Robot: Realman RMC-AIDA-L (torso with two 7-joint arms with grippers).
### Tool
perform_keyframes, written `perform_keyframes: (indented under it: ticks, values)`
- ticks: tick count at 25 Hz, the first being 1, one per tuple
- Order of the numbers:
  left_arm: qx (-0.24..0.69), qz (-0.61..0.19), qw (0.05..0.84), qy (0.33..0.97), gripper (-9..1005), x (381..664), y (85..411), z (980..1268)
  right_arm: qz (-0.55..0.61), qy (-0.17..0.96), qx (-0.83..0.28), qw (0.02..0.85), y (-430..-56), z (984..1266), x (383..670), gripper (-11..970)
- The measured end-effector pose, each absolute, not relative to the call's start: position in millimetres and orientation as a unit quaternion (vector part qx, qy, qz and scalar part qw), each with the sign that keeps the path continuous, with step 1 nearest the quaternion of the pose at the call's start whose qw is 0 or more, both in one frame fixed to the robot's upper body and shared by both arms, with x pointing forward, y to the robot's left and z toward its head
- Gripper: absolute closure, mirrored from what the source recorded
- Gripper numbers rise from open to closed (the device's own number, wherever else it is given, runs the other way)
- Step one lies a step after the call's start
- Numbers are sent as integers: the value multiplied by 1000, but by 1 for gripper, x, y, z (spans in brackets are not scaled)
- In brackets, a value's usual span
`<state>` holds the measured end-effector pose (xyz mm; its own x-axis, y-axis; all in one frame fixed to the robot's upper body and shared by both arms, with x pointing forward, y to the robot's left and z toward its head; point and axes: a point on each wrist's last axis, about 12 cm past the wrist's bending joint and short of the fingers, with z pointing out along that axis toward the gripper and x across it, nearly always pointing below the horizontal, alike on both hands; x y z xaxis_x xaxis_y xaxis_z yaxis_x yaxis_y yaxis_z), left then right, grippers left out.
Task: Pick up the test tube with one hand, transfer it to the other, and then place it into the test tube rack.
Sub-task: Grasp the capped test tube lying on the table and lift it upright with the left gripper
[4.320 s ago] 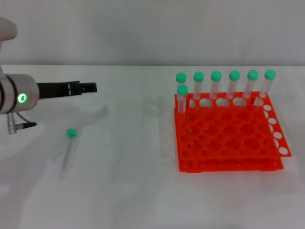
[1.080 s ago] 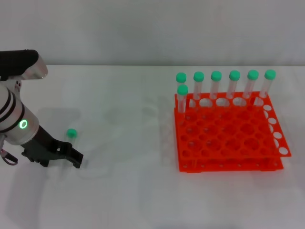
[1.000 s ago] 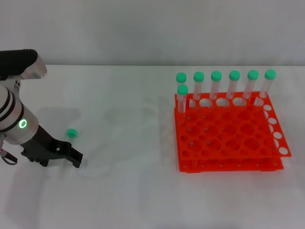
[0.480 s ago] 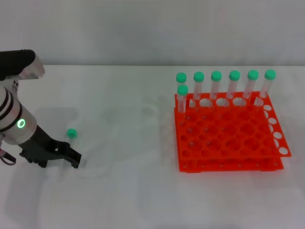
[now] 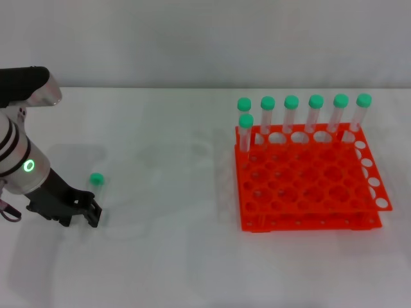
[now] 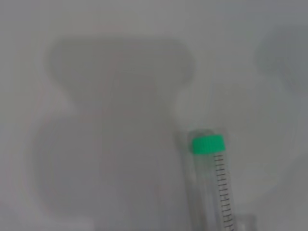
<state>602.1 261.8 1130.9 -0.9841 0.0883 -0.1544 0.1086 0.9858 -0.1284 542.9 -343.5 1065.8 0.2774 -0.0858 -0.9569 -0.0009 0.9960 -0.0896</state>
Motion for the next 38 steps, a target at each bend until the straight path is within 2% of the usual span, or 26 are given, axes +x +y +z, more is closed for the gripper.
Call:
perform_keyframes:
  ticks: [10,16,24,32,38]
  values:
    - [46,-70,58,995,699,600,263,1126,-27,598,-36,800,-344,1066,542,147]
    - [49,-69,62,995,816,601,262,1130,-27,596,-36,802,-344,1067,541,147]
    - [97,-48,130,986,807,608,246,1151,-22,596,-32,802,-344,1066,541,147]
    - [194,-19,285,939,798,625,208,1161,39,589,5,807,-344,1069,540,148]
    - [256,-1,408,876,791,633,188,1158,155,563,49,810,-341,1076,536,148]
